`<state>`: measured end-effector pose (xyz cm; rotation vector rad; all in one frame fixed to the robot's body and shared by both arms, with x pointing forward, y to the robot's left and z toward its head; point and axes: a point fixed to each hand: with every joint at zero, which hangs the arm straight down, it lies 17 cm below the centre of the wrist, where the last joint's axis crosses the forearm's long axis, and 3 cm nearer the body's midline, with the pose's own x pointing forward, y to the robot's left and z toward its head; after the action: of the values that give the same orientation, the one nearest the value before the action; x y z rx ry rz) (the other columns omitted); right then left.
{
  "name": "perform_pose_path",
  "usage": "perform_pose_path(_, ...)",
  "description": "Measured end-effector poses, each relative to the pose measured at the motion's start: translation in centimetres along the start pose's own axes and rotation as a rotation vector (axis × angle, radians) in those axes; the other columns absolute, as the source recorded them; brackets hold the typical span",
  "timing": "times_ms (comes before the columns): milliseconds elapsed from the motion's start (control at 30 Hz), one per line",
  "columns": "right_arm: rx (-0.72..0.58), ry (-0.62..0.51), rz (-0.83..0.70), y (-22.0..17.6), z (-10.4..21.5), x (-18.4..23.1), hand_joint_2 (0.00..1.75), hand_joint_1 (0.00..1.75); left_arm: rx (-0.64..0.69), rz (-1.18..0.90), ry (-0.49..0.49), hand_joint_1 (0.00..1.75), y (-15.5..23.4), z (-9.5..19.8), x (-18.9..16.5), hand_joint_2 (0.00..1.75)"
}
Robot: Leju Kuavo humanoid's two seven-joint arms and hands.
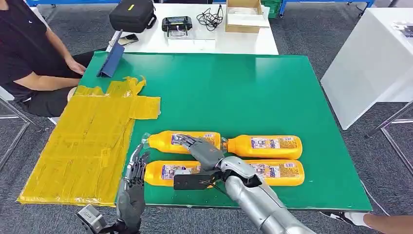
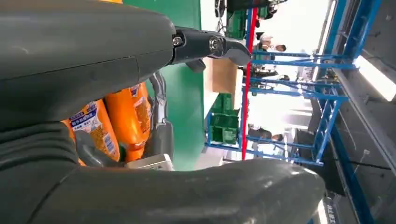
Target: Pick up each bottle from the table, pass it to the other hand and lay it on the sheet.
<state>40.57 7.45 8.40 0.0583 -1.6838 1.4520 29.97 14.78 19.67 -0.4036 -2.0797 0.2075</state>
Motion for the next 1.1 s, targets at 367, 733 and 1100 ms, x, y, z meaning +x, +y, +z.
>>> perform_pose_path(367, 0.087, -0.076, -0.024, 4.8, -0.8, 4.5, 1.75, 0.0, 0.007, -0.004, 0.016, 0.0, 0.7, 0.6, -0.3, 0.0)
perform_pose_path(733, 0.136, -0.081, -0.026, 6.4, -1.2, 6.1, 1.75, 0.0, 0.019, -0.023, 0.024, 0.0, 1.3, 0.9, -0.4, 0.0)
perform_pose_path(1100, 0.13, 0.038, 0.156, 5.2, -2.4, 3.7, 1.75, 0.0, 0.076, -0.066, 0.011, 0.0, 3.2, 1.3, 0.7, 0.0)
